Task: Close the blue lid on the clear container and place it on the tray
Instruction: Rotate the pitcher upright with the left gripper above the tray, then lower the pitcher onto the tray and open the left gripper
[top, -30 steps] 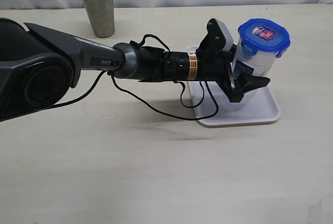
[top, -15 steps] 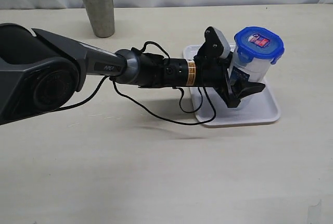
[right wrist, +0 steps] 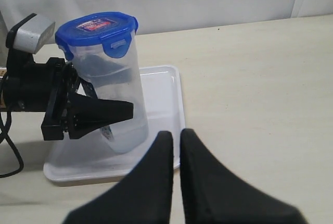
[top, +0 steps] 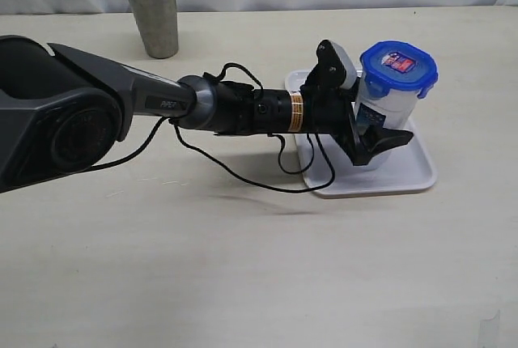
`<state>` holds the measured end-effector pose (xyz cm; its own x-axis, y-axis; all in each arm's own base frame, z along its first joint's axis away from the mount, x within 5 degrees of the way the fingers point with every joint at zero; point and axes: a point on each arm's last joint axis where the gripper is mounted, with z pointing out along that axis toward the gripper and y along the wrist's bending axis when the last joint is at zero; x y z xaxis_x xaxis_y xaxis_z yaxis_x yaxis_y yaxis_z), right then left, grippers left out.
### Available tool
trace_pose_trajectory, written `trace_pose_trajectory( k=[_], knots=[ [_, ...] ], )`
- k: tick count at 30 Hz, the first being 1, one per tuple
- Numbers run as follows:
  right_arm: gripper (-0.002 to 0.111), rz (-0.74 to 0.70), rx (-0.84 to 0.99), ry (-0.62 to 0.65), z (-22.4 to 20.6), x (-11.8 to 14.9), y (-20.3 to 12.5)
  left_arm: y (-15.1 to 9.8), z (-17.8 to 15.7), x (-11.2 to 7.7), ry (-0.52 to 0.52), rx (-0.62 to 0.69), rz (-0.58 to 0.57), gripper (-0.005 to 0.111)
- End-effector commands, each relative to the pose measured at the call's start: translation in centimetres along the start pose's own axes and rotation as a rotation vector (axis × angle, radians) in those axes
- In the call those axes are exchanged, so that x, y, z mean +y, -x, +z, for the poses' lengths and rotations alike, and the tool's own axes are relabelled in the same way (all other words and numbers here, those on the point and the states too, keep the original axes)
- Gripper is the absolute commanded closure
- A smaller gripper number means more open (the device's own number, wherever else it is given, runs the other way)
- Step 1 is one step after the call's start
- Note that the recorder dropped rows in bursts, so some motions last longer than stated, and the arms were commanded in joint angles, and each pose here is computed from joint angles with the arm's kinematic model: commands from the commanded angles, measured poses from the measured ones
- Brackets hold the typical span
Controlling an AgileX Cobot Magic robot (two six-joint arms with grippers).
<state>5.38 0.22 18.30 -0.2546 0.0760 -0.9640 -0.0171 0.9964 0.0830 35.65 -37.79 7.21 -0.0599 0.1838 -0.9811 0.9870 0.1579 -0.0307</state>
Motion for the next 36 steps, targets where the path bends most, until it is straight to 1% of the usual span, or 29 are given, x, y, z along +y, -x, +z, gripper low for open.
trace_pose_trajectory(
  k=[1, 5, 7, 8, 13, 19, 25, 28, 33, 35, 36],
  knots=[
    [0.104, 0.006, -0.003, 0.001, 0.0, 0.0, 0.0, 0.3, -0.5, 0.5, -0.01, 0.014, 0.001, 0.022],
    [0.104, 0.006, -0.003, 0.001, 0.0, 0.0, 0.0, -0.2, -1.4, 1.3, -0.028, 0.055, -0.035, 0.022],
    [0.104, 0.006, -0.003, 0.001, 0.0, 0.0, 0.0, -0.4, -1.9, 1.6, -0.056, 0.072, -0.023, 0.022],
    [0.104, 0.006, -0.003, 0.001, 0.0, 0.0, 0.0, -0.5, -2.1, 1.7, -0.068, 0.079, -0.01, 0.022],
    [0.104, 0.006, -0.003, 0.001, 0.0, 0.0, 0.0, -0.9, -2.7, 2.1, -0.08, 0.121, -0.038, 0.022],
    [0.104, 0.006, -0.003, 0.001, 0.0, 0.0, 0.0, -1.1, -3.2, 2.3, -0.104, 0.163, -0.026, 0.022],
    [0.104, 0.006, -0.003, 0.001, 0.0, 0.0, 0.0, -1.2, -4.8, 3.6, -0.102, 0.22, -0.062, 0.022],
    [0.104, 0.006, -0.003, 0.001, 0.0, 0.0, 0.0, -1.6, -5.5, 4.0, -0.106, 0.26, -0.082, 0.022],
    [0.104, 0.006, -0.003, 0.001, 0.0, 0.0, 0.0, -1.7, -6.4, 4.7, -0.093, 0.286, -0.118, 0.022],
    [0.104, 0.006, -0.003, 0.001, 0.0, 0.0, 0.0, -1.4, -6.5, 4.9, -0.078, 0.309, -0.1, 0.023],
    [0.104, 0.006, -0.003, 0.001, 0.0, 0.0, 0.0, -1.1, -6.6, 5.0, -0.065, 0.323, -0.09, 0.025]
  ],
)
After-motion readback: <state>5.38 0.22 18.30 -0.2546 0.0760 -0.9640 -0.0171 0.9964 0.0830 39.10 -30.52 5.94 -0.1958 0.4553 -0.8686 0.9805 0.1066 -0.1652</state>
